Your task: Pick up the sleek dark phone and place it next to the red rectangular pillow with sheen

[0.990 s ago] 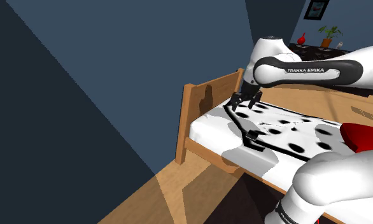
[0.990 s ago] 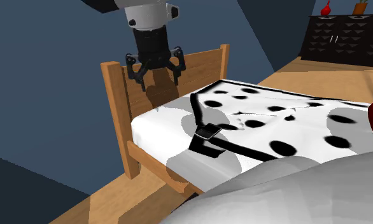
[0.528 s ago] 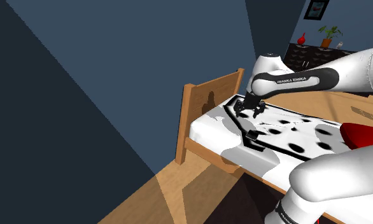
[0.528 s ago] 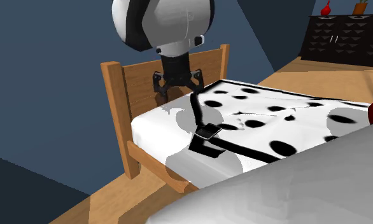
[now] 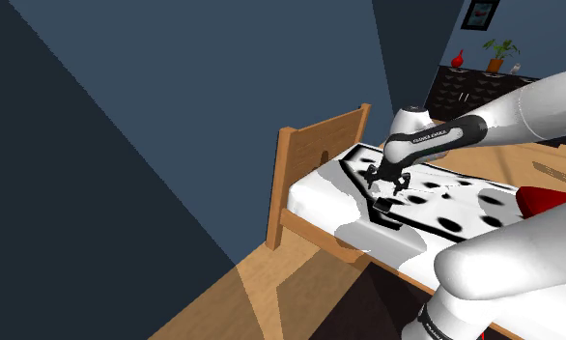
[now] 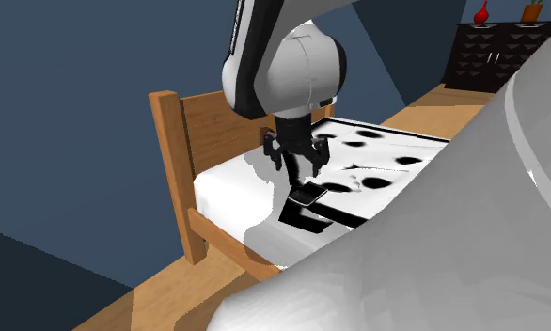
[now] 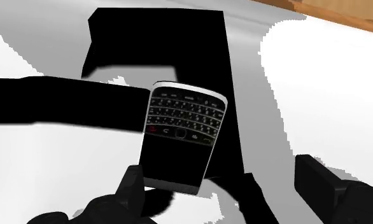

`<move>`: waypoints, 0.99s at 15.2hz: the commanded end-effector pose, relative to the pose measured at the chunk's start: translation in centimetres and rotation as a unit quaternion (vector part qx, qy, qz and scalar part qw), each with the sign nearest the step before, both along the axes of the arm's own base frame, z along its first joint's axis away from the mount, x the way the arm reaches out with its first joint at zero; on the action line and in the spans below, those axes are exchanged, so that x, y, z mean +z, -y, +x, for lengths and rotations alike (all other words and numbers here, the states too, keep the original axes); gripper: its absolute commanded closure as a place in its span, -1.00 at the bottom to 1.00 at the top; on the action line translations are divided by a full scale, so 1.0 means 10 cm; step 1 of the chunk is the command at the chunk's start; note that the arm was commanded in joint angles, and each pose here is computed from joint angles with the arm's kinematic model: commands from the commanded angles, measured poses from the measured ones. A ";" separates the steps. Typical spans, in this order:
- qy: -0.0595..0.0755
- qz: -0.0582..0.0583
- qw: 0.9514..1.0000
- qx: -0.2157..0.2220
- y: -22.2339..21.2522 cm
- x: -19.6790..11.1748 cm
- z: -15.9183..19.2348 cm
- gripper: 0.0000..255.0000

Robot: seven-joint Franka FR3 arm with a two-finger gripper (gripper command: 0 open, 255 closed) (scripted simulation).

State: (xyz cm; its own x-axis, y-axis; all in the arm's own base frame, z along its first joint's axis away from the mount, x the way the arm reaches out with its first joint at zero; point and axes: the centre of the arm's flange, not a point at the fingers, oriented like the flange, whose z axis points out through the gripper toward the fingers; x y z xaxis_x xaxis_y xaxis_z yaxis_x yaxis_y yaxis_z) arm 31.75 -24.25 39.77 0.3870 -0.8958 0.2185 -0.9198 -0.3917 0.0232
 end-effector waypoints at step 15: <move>0.007 0.006 0.998 -0.068 0.31 -0.70 -0.14 -1.00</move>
State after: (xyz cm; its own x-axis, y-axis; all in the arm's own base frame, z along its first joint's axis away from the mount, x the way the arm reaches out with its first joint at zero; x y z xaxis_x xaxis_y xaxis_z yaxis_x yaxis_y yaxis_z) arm 30.33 -27.39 32.75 0.2580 -0.9426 0.2122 -0.9648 -0.2629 0.0052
